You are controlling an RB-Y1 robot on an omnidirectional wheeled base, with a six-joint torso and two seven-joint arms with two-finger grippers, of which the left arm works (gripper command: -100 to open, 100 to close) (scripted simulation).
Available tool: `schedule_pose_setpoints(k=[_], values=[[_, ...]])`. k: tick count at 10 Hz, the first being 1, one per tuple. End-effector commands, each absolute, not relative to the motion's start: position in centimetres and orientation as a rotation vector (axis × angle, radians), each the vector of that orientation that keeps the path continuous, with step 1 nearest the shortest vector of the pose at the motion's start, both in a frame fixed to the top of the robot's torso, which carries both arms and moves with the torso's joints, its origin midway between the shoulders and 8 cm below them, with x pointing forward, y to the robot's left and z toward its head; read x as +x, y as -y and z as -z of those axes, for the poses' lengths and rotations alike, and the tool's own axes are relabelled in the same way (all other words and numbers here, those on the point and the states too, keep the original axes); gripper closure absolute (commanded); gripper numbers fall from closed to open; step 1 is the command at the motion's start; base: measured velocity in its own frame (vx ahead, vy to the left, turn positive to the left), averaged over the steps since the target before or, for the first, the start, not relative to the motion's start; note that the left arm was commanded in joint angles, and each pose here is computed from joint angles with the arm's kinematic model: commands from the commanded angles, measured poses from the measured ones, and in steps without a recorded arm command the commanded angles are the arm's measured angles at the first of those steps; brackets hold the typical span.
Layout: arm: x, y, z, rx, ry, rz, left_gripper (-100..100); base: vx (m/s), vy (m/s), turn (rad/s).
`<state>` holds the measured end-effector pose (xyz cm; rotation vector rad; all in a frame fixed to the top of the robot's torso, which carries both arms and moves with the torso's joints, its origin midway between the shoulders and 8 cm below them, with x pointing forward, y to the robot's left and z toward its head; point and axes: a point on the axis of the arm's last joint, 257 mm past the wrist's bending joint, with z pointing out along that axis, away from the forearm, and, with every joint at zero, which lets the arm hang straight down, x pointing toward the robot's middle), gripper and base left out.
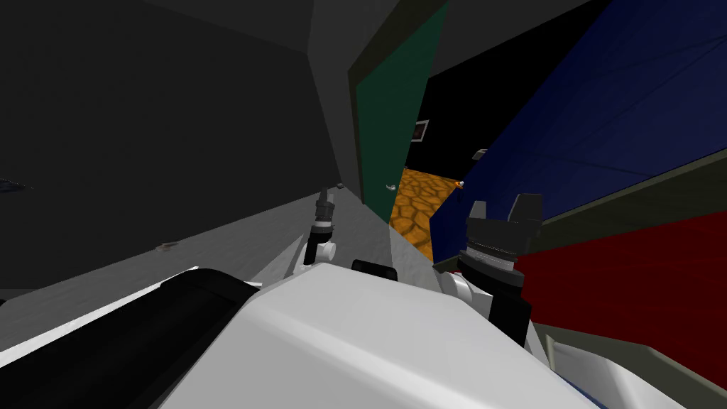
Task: Push the door open
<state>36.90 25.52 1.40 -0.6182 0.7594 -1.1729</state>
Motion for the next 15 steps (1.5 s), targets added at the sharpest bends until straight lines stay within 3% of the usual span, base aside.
schedule_pose_setpoints(k=[1, 15], values=[[37.4, -25.2, -0.4, -0.625, -0.776, 1.184, -100, 0.085, 0.008, -0.060], [41.4, -22.1, 8.3, -0.702, -0.918, 1.269, -100, 0.109, 0.015, -0.063]])
